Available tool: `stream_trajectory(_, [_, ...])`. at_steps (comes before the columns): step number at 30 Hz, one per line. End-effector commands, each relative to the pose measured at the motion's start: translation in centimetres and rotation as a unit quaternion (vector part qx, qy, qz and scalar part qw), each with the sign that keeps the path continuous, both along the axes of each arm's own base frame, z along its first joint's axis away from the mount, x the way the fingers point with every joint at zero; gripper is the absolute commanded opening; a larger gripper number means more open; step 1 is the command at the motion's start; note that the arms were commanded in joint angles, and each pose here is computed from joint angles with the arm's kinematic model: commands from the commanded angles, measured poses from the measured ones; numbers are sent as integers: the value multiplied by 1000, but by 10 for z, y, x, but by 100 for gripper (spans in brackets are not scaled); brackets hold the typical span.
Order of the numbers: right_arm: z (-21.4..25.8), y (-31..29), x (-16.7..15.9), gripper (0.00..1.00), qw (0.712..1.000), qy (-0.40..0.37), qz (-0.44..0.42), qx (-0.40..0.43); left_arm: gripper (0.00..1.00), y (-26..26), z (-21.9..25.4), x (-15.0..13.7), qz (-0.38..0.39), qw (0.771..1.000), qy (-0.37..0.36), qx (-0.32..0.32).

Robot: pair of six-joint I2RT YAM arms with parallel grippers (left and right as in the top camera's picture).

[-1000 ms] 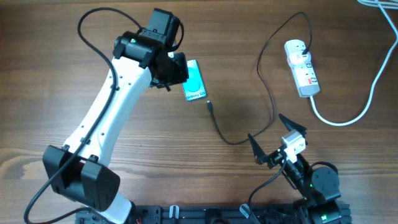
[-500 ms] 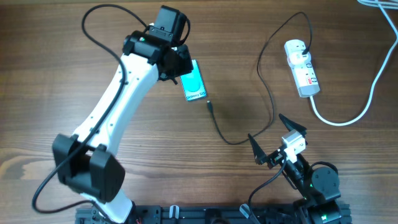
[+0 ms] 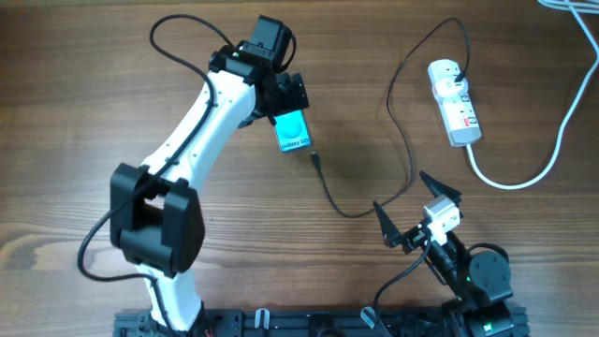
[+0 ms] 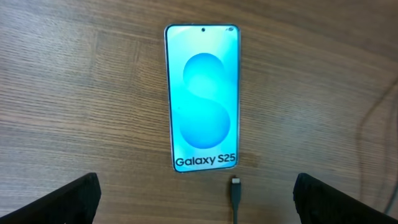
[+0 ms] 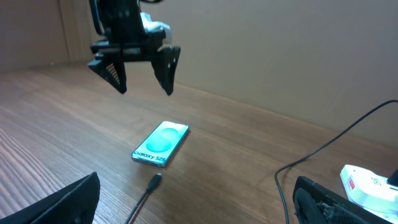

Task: Plug charger to phone and switch on socket
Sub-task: 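Lower the left gripper onto the phone's upper end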

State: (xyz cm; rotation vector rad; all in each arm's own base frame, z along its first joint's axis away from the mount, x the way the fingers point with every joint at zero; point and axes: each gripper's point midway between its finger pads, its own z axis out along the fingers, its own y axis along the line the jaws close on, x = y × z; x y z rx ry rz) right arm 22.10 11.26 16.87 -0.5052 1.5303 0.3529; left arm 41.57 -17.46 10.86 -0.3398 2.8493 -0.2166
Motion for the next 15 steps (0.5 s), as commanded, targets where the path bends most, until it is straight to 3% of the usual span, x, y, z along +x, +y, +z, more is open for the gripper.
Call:
stream_trajectory(1, [0, -1, 1, 100, 1000, -3, -3, -2, 100, 0, -27, 1, 1, 1000, 20, 15])
stream_trajectory(15, [0, -1, 1, 100, 1000, -3, -3, -2, 100, -16, -70, -3, -17, 998, 50, 29])
